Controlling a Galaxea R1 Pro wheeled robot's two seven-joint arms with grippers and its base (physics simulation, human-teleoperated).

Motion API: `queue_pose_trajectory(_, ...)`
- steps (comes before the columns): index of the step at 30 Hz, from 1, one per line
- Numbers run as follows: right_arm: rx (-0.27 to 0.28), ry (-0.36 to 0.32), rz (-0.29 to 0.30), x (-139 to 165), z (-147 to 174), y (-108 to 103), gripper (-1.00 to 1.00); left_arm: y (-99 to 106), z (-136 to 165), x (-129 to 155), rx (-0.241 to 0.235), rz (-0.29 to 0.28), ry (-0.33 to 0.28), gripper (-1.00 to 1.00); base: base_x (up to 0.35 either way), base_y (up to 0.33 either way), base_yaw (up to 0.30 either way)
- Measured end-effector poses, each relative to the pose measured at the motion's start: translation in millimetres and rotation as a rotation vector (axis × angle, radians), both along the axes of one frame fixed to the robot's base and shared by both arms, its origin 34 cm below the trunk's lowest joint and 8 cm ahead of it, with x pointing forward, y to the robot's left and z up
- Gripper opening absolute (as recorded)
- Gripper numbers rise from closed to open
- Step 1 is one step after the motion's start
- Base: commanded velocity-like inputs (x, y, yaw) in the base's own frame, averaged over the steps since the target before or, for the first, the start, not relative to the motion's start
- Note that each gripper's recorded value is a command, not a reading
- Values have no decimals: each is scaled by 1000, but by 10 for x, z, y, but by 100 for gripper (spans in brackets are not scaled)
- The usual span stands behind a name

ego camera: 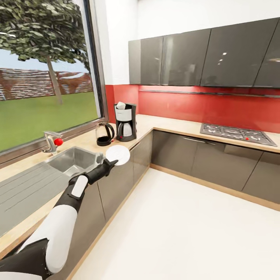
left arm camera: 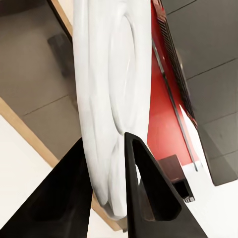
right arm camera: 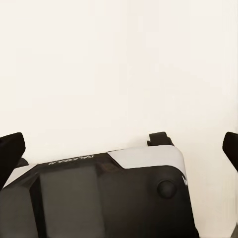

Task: Set up a coffee station on the kitchen countertop: keep the coffee maker on the countertop, move the bottle of coffee from the kitchen shelf to the counter next to the coffee maker, place a paper coffee filter on top of the coffee maker, put the saucer next to the coffee maker with the coffee cup on the saucer, and place the electric kettle next to the coffee maker.

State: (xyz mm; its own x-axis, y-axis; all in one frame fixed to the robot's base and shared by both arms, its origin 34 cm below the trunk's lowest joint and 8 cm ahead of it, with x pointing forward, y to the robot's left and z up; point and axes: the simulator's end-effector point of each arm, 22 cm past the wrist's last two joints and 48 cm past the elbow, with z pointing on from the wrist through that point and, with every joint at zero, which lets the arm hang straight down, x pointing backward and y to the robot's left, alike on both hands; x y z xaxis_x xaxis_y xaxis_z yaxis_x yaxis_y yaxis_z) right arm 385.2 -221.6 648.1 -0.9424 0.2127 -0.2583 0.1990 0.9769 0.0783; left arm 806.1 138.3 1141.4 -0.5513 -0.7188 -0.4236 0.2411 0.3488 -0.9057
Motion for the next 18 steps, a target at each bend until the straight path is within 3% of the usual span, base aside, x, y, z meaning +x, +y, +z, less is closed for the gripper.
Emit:
queue_pose_trajectory(8,0,0,0,-1,1,-1,100,17,21,3,1,2,-4,-100,200,-219,0)
queue_pose_trajectory(18,0,0,0,-1,1,-1,100,19,21,2,1,2,-4,-100,307,-80,0)
